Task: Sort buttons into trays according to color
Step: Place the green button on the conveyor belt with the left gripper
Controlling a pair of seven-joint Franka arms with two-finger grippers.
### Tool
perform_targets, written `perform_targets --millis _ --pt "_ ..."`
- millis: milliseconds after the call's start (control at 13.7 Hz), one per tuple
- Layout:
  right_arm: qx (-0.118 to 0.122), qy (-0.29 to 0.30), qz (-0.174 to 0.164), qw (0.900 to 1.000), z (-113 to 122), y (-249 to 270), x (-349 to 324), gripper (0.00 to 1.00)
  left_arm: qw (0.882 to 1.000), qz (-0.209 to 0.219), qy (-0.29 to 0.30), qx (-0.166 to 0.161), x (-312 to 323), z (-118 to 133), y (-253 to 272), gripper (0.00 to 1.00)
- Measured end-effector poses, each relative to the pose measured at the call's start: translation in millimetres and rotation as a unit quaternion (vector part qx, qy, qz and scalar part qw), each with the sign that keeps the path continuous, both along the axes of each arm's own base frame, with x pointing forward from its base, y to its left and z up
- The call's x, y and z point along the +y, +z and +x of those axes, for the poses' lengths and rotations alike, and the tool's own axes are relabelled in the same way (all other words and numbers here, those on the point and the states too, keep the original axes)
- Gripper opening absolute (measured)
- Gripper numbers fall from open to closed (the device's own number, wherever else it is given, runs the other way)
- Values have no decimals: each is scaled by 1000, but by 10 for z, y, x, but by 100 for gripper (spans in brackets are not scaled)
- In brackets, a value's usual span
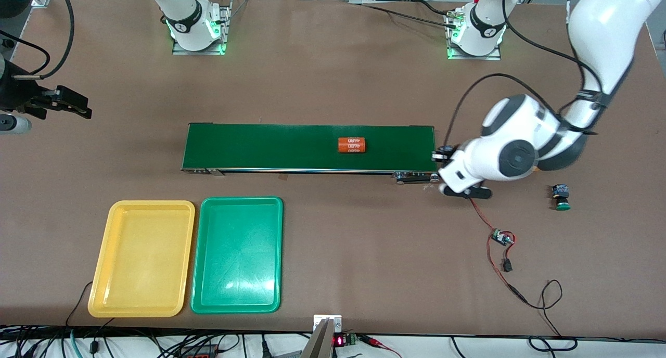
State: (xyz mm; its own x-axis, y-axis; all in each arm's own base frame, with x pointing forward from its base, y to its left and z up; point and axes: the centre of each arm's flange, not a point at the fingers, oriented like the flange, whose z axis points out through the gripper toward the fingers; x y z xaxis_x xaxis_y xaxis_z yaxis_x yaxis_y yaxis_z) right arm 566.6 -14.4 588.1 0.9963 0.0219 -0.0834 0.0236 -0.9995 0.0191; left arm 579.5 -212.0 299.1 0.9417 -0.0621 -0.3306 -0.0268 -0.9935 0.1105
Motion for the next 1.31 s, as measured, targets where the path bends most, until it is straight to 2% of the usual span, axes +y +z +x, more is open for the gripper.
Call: perform_targets --millis 365,511,657,803,1022,1168,1314 --pt "0 0 0 1000 0 0 0 100 1000 -16 12 -16 -848 -628 -382 42" --pt "0 0 0 1000 0 1 0 100 1000 -10 3 -18 -980 -712 -405 42" --pt "0 0 0 1000 0 0 0 100 1000 -5 4 -20 -930 -686 -439 42" --pt "0 0 0 1000 0 0 0 100 1000 -2 10 -19 -863 -651 -465 54" --pt "0 0 0 1000 0 0 0 100 1000 1 16 -18 -797 -592 -433 84" --pt "0 0 0 1000 -1 0 0 100 1000 21 18 -6 -691 -478 -280 100" --pt "0 0 0 1000 -1 -1 0 100 999 44 27 9 -465 -239 74 100"
